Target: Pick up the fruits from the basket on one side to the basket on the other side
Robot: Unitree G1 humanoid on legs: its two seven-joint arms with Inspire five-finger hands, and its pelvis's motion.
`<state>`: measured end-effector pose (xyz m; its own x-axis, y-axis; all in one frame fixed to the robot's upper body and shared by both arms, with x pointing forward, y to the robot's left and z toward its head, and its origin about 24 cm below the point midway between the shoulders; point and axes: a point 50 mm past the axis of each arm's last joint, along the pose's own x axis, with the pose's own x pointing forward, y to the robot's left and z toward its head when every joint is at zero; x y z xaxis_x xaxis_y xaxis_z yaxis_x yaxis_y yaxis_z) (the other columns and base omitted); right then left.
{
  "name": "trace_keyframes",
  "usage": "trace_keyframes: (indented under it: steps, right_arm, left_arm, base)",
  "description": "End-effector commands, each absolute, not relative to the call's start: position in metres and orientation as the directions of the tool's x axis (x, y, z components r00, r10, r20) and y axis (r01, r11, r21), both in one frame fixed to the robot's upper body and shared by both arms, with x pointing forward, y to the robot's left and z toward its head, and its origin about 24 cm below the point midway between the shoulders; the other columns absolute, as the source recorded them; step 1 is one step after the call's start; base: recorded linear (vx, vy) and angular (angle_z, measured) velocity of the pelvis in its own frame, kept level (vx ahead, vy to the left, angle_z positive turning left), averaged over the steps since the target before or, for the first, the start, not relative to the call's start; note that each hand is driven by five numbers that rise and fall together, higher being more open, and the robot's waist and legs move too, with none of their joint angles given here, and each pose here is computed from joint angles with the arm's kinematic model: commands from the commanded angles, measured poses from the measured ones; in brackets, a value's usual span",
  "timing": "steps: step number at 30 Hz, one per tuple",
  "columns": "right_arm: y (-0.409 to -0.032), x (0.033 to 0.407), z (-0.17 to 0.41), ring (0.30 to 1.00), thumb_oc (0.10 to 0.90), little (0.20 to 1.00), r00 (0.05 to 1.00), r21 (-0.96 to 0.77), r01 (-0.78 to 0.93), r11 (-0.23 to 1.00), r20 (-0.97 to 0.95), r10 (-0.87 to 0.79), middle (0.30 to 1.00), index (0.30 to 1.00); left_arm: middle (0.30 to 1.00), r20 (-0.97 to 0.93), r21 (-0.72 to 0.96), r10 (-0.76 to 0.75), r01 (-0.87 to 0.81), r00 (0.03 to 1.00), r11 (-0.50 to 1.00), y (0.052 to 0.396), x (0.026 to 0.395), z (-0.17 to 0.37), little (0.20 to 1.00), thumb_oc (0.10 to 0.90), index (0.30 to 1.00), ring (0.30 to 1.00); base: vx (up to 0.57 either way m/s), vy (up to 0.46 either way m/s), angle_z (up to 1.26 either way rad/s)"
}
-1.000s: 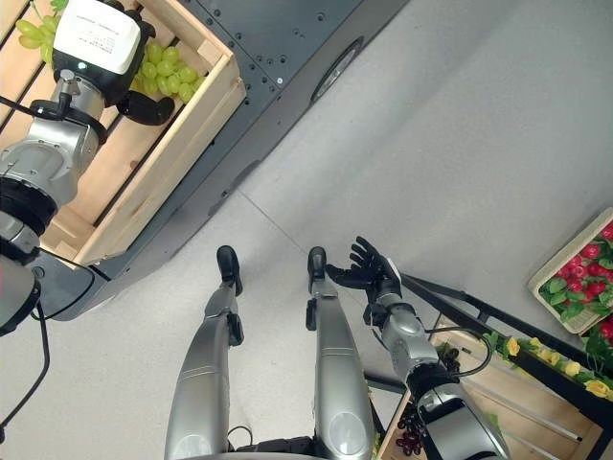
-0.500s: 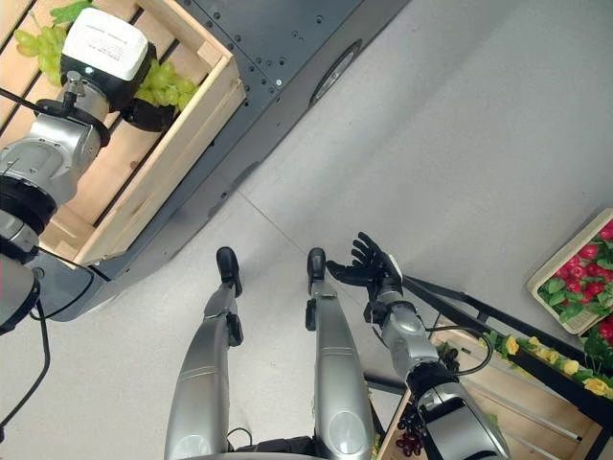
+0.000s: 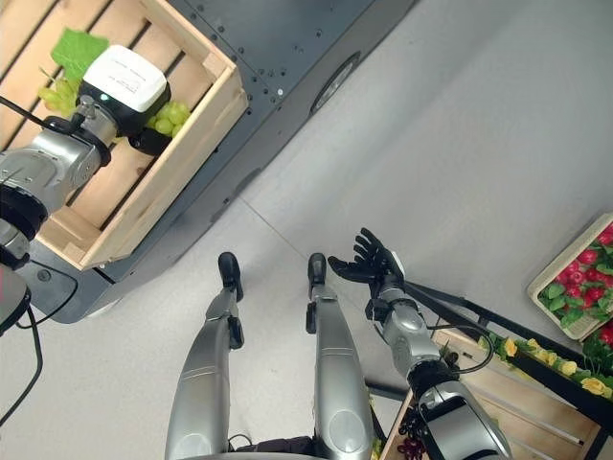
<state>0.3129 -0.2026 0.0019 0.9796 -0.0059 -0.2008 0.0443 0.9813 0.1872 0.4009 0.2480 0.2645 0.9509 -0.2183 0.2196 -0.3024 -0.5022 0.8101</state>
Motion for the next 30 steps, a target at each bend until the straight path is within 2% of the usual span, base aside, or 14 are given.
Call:
trace_keyframes:
  steps: [1,3,5,7,9,15,25,30]
  right_arm:
    - [-0.237,0.31,0.027,0.9,0.8,0.9,0.993,0.248,0.119,0.961,-0.053,-0.109,0.9,0.9]
    - [-0.237,0.309,0.028,0.9,0.8,0.9,0.993,0.253,0.116,0.961,-0.05,-0.107,0.9,0.9]
    - [-0.232,0.306,0.027,0.9,0.8,0.9,0.993,0.268,0.115,0.957,-0.045,-0.107,0.9,0.9]
    - [-0.23,0.305,0.026,0.9,0.8,0.9,0.993,0.27,0.115,0.956,-0.047,-0.106,0.9,0.9]
    - [-0.224,0.302,0.024,0.9,0.8,0.9,0.995,0.277,0.104,0.955,-0.038,-0.097,0.9,0.9]
    - [-0.211,0.297,0.027,0.9,0.8,0.9,0.999,0.276,0.039,0.96,-0.001,-0.04,0.9,0.9]
    - [-0.2,0.279,0.022,0.9,0.8,0.9,0.999,0.243,-0.054,0.968,0.012,0.053,0.9,0.9]
    - [-0.187,0.273,0.034,0.9,0.8,0.9,0.988,0.208,-0.14,0.968,0.089,0.124,0.9,0.9]
  left_arm:
    - [0.3,0.47,0.823,-0.193,-0.507,0.861,-0.258,0.256,0.391,0.302,0.3,0.4,0.3,0.3]
    - [0.3,0.525,0.827,-0.138,-0.542,0.84,-0.152,0.262,0.388,0.304,0.3,0.4,0.3,0.3]
    - [0.3,0.628,0.773,0.006,-0.625,0.778,0.107,0.277,0.381,0.302,0.3,0.4,0.3,0.3]
    - [0.3,0.646,0.744,0.051,-0.643,0.762,0.183,0.283,0.379,0.297,0.3,0.4,0.3,0.3]
    - [0.3,0.668,0.647,0.161,-0.675,0.726,0.356,0.293,0.373,0.286,0.3,0.4,0.3,0.3]
    - [0.3,0.669,0.424,0.332,-0.708,0.665,0.565,0.303,0.364,0.271,0.3,0.4,0.3,0.3]
    - [0.3,0.603,0.356,0.423,-0.703,0.676,0.616,0.319,0.346,0.225,0.3,0.4,0.3,0.3]
    - [0.3,0.576,0.408,0.398,-0.672,0.714,0.618,0.323,0.339,0.21,0.3,0.4,0.3,0.3]
  base:
    - [0.0,0.0,0.0]
    - [0.0,-0.021,-0.01]
    - [0.01,-0.045,-0.01]
    - [0.02,-0.009,-0.01]
    - [0.05,-0.02,-0.02]
    - [0.02,0.003,-0.03]
    - [0.12,0.011,0.0]
    - [0.15,-0.04,0.02]
